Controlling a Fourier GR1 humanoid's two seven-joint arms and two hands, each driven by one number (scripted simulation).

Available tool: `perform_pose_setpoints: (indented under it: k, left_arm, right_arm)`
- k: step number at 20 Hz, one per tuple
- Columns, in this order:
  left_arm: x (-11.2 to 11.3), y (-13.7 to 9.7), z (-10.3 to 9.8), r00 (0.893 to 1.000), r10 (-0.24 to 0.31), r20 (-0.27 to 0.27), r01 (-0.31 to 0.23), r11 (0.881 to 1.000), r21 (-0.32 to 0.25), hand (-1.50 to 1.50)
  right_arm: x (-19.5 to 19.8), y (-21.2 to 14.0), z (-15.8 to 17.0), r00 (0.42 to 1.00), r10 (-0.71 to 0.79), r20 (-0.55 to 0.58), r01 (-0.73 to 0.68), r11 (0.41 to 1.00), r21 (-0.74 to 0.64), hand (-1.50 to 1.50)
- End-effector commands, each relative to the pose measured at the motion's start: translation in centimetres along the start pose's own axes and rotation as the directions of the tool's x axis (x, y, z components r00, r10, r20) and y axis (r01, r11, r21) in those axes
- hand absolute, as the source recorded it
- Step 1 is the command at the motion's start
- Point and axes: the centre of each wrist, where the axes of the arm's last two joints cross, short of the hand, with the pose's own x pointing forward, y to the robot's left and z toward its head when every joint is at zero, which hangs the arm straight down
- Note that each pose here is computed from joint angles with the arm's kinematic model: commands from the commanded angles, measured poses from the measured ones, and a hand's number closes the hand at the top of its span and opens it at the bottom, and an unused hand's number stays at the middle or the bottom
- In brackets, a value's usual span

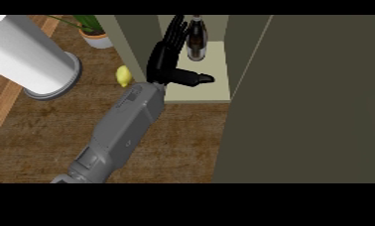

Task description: Pick up the wine, place it into the cabinet and close the cabinet

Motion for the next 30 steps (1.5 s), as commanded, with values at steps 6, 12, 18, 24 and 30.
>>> perform_pose_setpoints:
  k: [6, 12, 18, 24, 30]
  left_arm:
    - [-1.0, -0.6, 6.2, 0.999, 0.040, -0.026, -0.040, 0.999, -0.006, -1.50]
    - [-0.4, 0.1, 10.8, 0.997, 0.073, -0.037, -0.072, 0.997, 0.005, -1.50]
    - [0.9, 0.6, 15.3, 0.992, 0.120, -0.031, -0.120, 0.993, 0.022, -1.50]
    - [2.5, 4.2, 17.8, 0.991, 0.134, 0.006, -0.134, 0.990, 0.035, -1.50]
    - [4.5, 8.3, 19.0, 0.996, 0.075, 0.043, -0.078, 0.994, 0.077, -1.50]
  right_arm:
    - [4.9, -0.6, 1.1, 0.995, -0.098, 0.033, 0.098, 0.995, -0.006, -1.50]
    - [5.8, -0.5, 1.6, 0.995, -0.096, 0.031, 0.096, 0.995, 0.000, -1.50]
    - [5.2, -0.9, 1.0, 0.998, -0.040, 0.037, 0.040, 0.999, 0.013, -1.50]
    - [6.0, -0.7, 1.5, 0.999, -0.045, 0.007, 0.043, 0.987, 0.156, -1.50]
    - [5.0, 0.1, 2.0, 0.993, -0.106, -0.057, 0.119, 0.939, 0.322, -1.50]
